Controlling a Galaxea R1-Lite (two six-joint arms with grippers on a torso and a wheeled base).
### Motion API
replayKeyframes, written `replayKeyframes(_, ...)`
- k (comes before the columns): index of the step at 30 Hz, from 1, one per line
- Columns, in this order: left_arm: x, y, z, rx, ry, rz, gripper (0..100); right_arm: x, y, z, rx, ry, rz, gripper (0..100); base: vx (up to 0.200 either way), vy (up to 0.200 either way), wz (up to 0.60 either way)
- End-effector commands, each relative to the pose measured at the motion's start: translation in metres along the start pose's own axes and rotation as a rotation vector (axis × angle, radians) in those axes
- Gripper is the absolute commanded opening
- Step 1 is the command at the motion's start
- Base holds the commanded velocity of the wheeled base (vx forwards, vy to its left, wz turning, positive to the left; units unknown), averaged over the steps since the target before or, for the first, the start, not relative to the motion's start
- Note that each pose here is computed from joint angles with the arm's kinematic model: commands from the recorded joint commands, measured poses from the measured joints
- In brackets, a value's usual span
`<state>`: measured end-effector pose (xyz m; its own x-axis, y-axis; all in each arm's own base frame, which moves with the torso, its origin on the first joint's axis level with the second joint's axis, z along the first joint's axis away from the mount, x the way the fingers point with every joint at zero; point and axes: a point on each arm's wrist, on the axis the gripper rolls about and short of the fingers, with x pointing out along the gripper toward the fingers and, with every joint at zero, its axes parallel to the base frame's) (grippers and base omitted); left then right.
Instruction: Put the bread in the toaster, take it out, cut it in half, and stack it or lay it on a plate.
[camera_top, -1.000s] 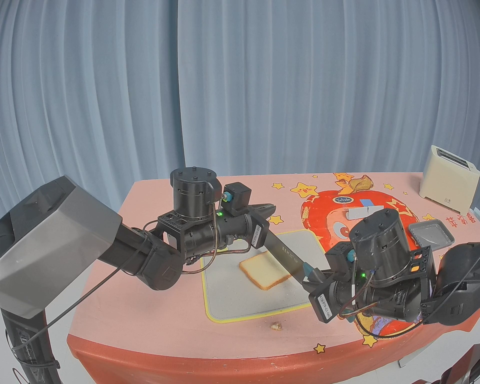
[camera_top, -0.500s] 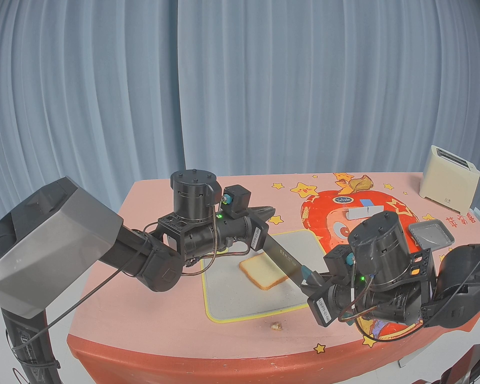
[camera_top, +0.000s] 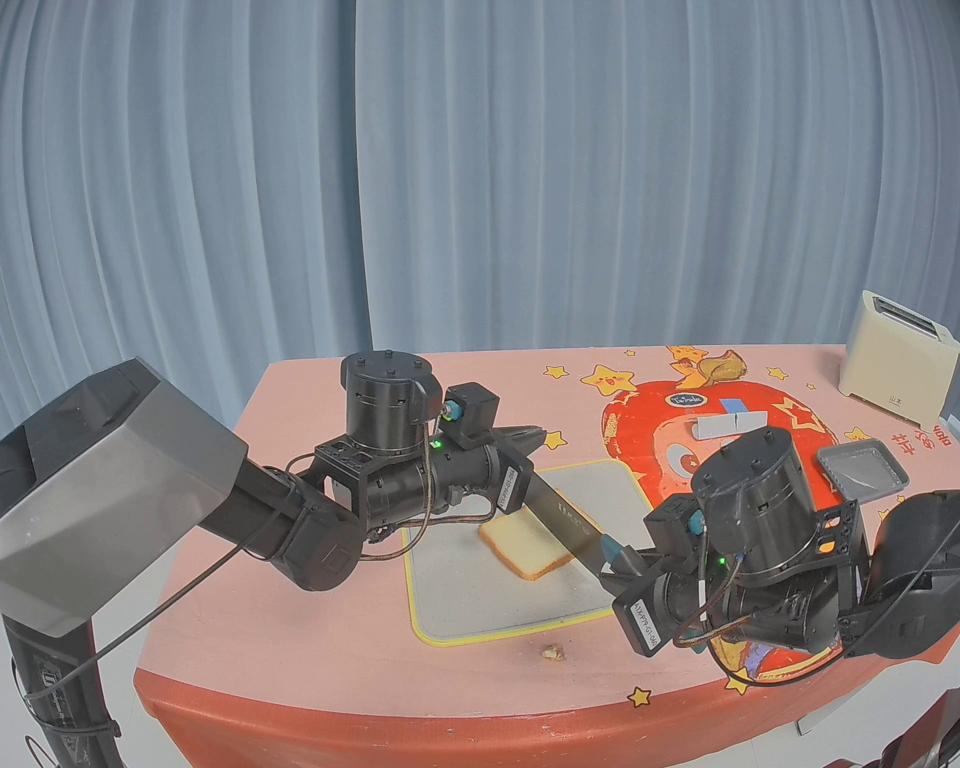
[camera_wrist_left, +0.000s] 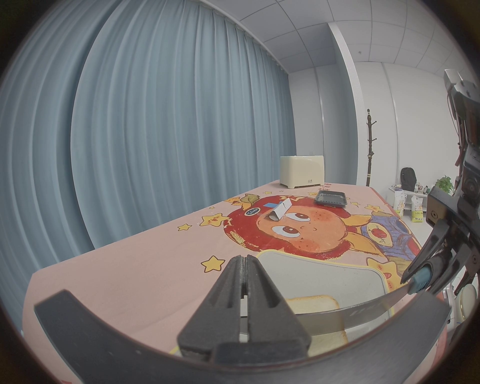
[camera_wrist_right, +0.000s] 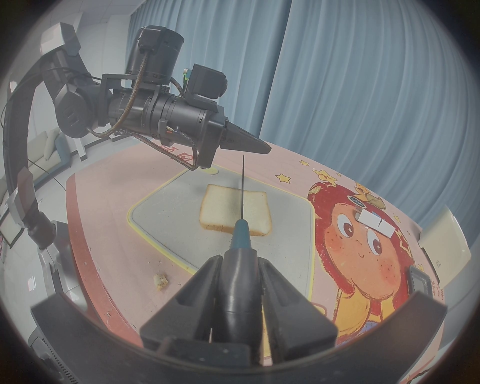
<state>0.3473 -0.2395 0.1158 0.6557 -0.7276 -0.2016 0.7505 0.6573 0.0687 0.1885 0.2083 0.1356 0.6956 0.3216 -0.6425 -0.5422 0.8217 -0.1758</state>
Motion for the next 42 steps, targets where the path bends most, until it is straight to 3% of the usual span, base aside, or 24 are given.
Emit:
replayKeyframes(1,0.001,0.001,-0.003,-0.002,0.007,0.003,0,0.001,0.0,0.0,0.0,0.002,0.0,0,0.0,0.0,0.0)
replayKeyframes(19,0.007,0.001,-0.015,-0.005,0.017,0.0,0,0.001,-0.001,0.002,0.006,-0.008,-0.003,0,0.0,0.0,0.0)
replayKeyframes(23,0.013,0.001,-0.026,-0.009,0.036,-0.004,0,0.001,-0.002,0.001,0.008,-0.006,-0.006,0,0.0,0.0,0.0)
replayKeyframes(42,0.013,0.0,-0.028,-0.012,0.042,-0.009,0,0.002,-0.004,0.002,0.011,-0.001,-0.012,0,0.0,0.0,0.0)
